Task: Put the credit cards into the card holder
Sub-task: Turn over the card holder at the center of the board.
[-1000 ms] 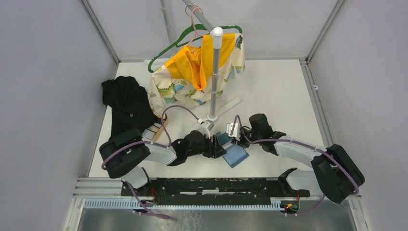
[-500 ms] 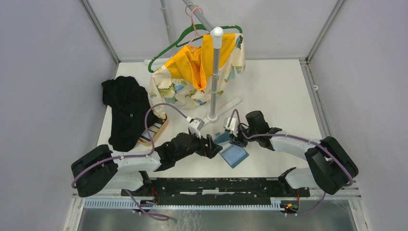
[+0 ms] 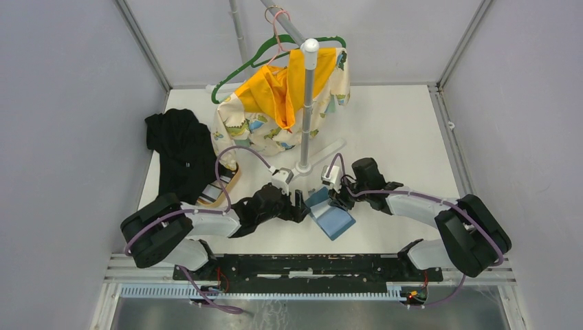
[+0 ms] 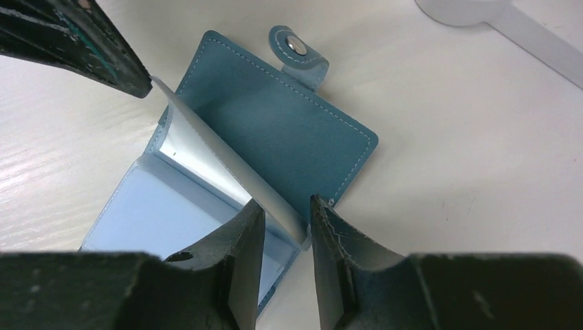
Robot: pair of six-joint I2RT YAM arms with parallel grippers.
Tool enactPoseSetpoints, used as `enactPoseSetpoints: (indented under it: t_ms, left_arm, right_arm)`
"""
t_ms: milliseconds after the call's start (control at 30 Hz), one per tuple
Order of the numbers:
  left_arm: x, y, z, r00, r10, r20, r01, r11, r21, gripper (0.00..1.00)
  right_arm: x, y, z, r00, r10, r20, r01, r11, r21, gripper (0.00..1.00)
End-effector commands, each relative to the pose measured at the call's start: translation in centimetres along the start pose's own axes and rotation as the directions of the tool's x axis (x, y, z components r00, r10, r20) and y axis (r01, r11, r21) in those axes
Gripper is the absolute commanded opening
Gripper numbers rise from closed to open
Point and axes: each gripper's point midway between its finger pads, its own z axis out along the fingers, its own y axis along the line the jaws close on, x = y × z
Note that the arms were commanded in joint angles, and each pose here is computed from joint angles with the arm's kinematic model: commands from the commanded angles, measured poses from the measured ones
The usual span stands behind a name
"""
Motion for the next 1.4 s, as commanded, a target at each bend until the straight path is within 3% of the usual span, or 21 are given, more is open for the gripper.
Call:
enactPoseSetpoints:
  t_ms: [0, 300, 500, 667, 867, 967, 1167, 1367]
  left_arm:
    - [-2.0, -1.4, 1.0, 0.999, 0.044, 0.032, -0.046, 0.996, 0.079, 0.86]
    - [-1.1, -2.7, 2.5, 0.999, 0.034, -0.017, -0.031, 0.989, 0.147, 0.85]
    - [-0.8, -2.0, 3.9, 0.998, 0.038, -0.045, -0.033, 0.995, 0.096, 0.70]
    - [-0.5, -1.9, 4.2, 0.998, 0.024, -0.053, -0.019, 0.996, 0.089, 0.51]
    - [-0.6, -2.7, 4.0, 0.999, -0.025, -0.040, 0.030, 0.991, 0.131, 0.17]
    - [-0.7, -3.0, 3.6, 0.997, -0.068, -0.022, 0.070, 0.986, 0.150, 0.04]
    - [-0.8, -3.4, 2.1, 0.990, -0.130, 0.048, 0.122, 0.983, 0.138, 0.02]
    - [-0.6, -3.8, 0.9, 0.975, -0.171, 0.139, 0.163, 0.984, 0.070, 0.02]
  right_arm:
    - [-1.6, -1.3, 0.1, 0.999, 0.016, 0.030, -0.017, 0.999, 0.039, 0.35]
    - [-1.5, -1.6, 0.1, 0.998, 0.049, 0.026, -0.050, 0.997, 0.055, 0.36]
    - [-1.8, -1.8, -0.3, 0.998, 0.055, 0.040, -0.057, 0.997, 0.049, 0.36]
    - [-1.8, -1.9, -0.4, 0.997, 0.062, 0.042, -0.064, 0.997, 0.044, 0.36]
    - [-2.1, -2.0, -0.6, 0.997, 0.056, 0.047, -0.058, 0.998, 0.035, 0.39]
    - [-2.6, -2.4, -1.2, 0.997, 0.046, 0.062, -0.049, 0.998, 0.038, 0.43]
    - [-4.5, -2.7, -3.5, 0.993, -0.029, 0.116, 0.027, 0.999, 0.024, 0.58]
    - [-5.7, -0.1, -5.0, 0.961, -0.200, 0.191, 0.216, 0.974, -0.063, 0.59]
